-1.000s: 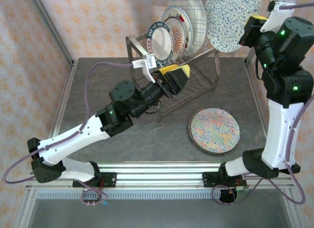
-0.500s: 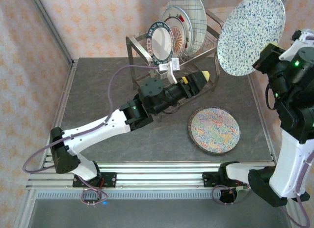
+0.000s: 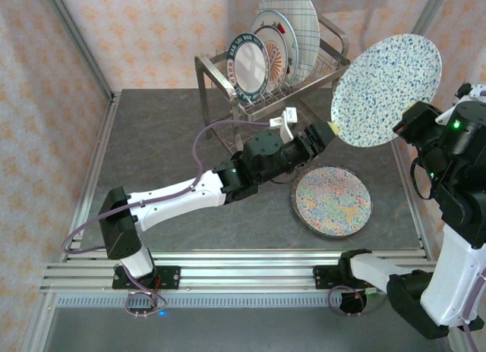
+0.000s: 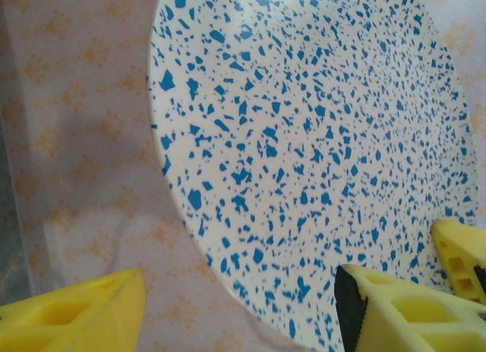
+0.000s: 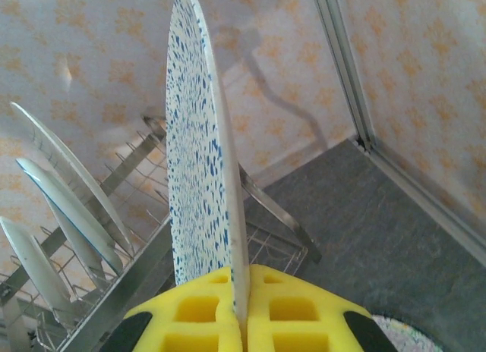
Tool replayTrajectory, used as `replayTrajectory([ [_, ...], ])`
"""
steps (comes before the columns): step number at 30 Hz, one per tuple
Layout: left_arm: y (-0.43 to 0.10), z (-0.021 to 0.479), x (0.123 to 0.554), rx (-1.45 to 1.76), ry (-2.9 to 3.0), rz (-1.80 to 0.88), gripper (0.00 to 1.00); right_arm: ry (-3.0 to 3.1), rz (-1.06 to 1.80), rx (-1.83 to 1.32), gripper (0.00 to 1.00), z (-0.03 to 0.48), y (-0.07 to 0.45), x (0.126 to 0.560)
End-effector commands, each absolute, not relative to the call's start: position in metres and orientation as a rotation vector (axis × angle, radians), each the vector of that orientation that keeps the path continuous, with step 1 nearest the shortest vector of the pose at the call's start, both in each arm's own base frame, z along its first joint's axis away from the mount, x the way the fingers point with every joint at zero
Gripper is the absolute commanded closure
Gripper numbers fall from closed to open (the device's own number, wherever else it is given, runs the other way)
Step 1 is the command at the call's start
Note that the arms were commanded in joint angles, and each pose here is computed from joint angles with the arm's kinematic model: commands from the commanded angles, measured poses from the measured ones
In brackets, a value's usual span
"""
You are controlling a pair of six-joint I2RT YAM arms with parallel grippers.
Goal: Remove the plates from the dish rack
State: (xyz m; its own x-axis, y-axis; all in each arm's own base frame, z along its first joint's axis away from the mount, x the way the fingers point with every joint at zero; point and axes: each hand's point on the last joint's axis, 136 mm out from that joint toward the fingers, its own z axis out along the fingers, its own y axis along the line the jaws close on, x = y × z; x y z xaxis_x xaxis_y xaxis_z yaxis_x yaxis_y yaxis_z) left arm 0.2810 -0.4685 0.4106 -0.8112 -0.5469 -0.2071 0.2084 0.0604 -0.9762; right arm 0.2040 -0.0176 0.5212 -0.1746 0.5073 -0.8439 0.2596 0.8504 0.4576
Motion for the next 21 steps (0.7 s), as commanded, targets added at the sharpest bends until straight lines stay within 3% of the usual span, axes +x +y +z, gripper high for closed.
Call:
replayTrajectory([
  [1, -0.474, 0.427, 0.274, -0.39, 1.778, -1.935, 0.36, 1.716, 0.348, 0.657, 1.0, 0.525, -0.015, 0.197],
  [14, -0.484, 0.404, 0.277, -0.485, 1.835, -1.99, 0.42, 1.719, 0.454, 0.748, 1.0, 0.509, -0.01, 0.19],
  [21, -0.485, 0.407, 0.277, -0.491, 1.819, -2.013, 0.56, 1.718, 0.493, 0.769, 1.0, 0.504, -0.006, 0.191],
])
